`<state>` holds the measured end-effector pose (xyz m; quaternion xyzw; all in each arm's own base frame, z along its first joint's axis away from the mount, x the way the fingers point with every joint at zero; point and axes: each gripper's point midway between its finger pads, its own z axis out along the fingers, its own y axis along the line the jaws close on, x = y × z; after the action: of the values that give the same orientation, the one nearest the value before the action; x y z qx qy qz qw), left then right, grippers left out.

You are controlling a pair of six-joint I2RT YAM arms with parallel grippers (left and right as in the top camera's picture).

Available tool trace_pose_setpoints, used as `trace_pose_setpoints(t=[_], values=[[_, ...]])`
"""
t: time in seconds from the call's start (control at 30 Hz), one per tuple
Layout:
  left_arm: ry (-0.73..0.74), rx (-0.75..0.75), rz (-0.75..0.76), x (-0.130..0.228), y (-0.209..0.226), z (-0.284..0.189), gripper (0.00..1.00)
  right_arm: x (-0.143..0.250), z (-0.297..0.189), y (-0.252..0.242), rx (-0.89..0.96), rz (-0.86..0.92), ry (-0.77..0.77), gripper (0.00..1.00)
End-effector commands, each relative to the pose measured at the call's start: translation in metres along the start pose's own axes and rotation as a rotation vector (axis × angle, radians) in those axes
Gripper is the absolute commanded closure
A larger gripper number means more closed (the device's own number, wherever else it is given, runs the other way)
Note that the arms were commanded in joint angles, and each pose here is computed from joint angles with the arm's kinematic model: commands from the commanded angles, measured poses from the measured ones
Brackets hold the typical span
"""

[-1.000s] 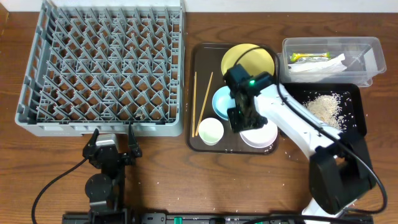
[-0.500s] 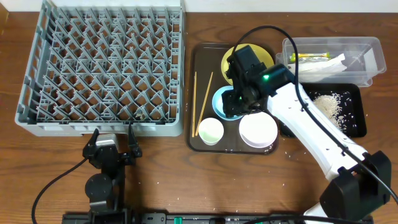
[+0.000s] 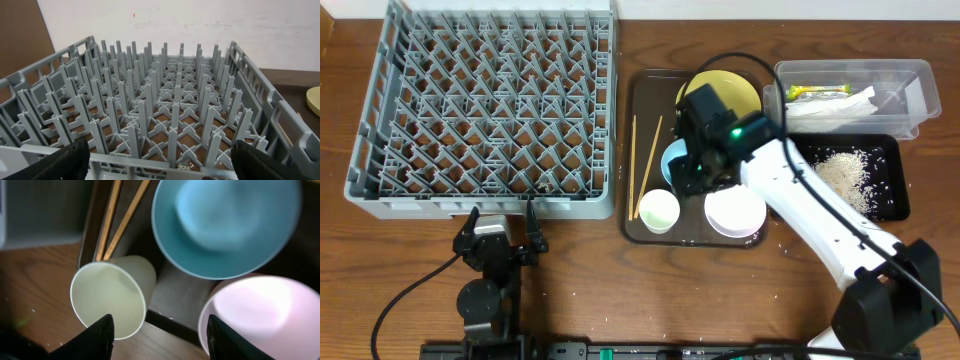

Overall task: Sort waste into correct bins and load items into the dishwasher
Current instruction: 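Move the right gripper to the white cup and grasp it, then lift the white cup with the right gripper toward the left arm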

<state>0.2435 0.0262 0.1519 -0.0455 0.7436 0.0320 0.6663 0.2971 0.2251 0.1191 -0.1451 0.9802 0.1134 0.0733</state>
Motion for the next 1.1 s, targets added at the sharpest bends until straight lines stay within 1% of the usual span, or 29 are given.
trace_pose_setpoints(t=[0.0,0.27,0.43,0.67,0.8,1.07], values=[[0.05,-0.02,0.006,0.017,0.004,0.001,0.08,0.012,0.014,0.005,0.002,-0.036,0.041,0.43],[0.05,-0.02,0.006,0.017,0.004,0.001,0.08,0.011,0.019,0.02,-0.012,-0.076,0.023,0.43],[0.05,-0.02,0.006,0.017,0.004,0.001,0.08,0.015,0.034,0.017,0.002,-0.072,0.065,0.44],[0.05,-0.02,0.007,0.017,0.004,0.001,0.08,0.028,0.06,0.008,0.035,-0.065,0.163,0.5],[0.05,-0.02,0.007,0.017,0.004,0.001,0.08,0.028,0.062,0.008,0.036,-0.064,0.166,0.58],[0.05,-0.02,0.007,0.017,0.004,0.001,0.08,0.026,0.063,0.009,0.028,-0.073,0.157,0.58]])
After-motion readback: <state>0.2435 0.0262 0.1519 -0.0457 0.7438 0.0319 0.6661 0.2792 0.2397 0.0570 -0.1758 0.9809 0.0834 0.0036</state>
